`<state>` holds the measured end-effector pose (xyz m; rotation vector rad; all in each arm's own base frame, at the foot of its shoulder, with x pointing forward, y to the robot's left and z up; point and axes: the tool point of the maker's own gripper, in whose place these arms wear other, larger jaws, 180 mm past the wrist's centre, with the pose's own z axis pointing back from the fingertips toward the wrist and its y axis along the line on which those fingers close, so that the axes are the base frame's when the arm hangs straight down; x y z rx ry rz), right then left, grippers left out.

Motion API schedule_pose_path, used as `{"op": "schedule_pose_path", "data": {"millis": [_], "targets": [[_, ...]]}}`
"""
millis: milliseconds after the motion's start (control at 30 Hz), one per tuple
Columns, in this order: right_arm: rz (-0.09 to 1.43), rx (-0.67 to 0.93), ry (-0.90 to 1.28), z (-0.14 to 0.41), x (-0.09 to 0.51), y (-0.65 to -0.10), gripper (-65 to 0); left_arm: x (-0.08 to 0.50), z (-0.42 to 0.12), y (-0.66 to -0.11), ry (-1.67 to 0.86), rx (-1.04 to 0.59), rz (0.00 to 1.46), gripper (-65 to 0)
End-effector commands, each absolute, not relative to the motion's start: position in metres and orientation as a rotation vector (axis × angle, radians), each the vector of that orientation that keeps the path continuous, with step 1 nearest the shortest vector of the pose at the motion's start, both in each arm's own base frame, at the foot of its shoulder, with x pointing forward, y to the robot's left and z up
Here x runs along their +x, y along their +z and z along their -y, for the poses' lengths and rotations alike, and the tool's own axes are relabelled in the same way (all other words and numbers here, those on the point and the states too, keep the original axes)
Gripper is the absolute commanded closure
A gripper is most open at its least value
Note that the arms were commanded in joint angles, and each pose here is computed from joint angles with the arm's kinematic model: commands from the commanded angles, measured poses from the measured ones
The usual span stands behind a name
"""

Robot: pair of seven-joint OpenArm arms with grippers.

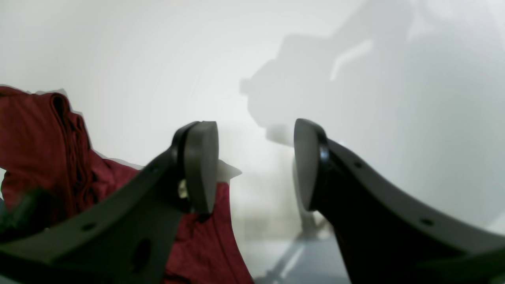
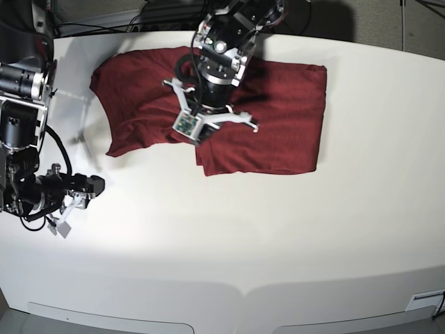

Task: Fold the T-shirt properly
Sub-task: 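Retract the left gripper to the shirt's folded edge, then grasp the opposite shirt end with the right gripper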

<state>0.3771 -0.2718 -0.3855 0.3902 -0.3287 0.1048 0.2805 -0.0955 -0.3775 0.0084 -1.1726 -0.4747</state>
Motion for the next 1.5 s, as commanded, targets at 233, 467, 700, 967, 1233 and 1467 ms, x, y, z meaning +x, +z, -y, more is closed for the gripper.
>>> {"op": "schedule_pose_path", "data": {"millis": [233, 467, 700, 967, 1233, 1467], "targets": [[0.283, 0.427, 0.090, 0.291, 0.360, -0.371, -31.0, 0.301, 0.048, -0.325, -0.345, 0.098, 1.299, 0.0], [0.251, 0.570, 0.033, 0.296, 0.325, -0.371, -31.0, 0.312, -0.042, -0.362, -0.147, 0.098, 1.139, 0.0], [0.238, 0.648, -0.013, 0.291, 0.302, -0.383, -31.0, 0.321, -0.101, -0.381, -0.085, -0.024, 1.024, 0.0], [0.167, 0.642, -0.035, 0.292, 0.274, -0.404, -31.0, 0.321, -0.142, -0.379, 0.022, -0.265, 0.913, 0.0], [0.053, 0.603, 0.010, 0.285, 0.249, -0.424, -31.0, 0.324, -0.144, -0.362, 0.075, -0.411, 0.948, 0.0], [-0.005, 0.667, 0.071, 0.255, 0.241, -0.432, -31.0, 0.323, -0.143, -0.363, 0.072, -0.407, 0.941, 0.0]]}}
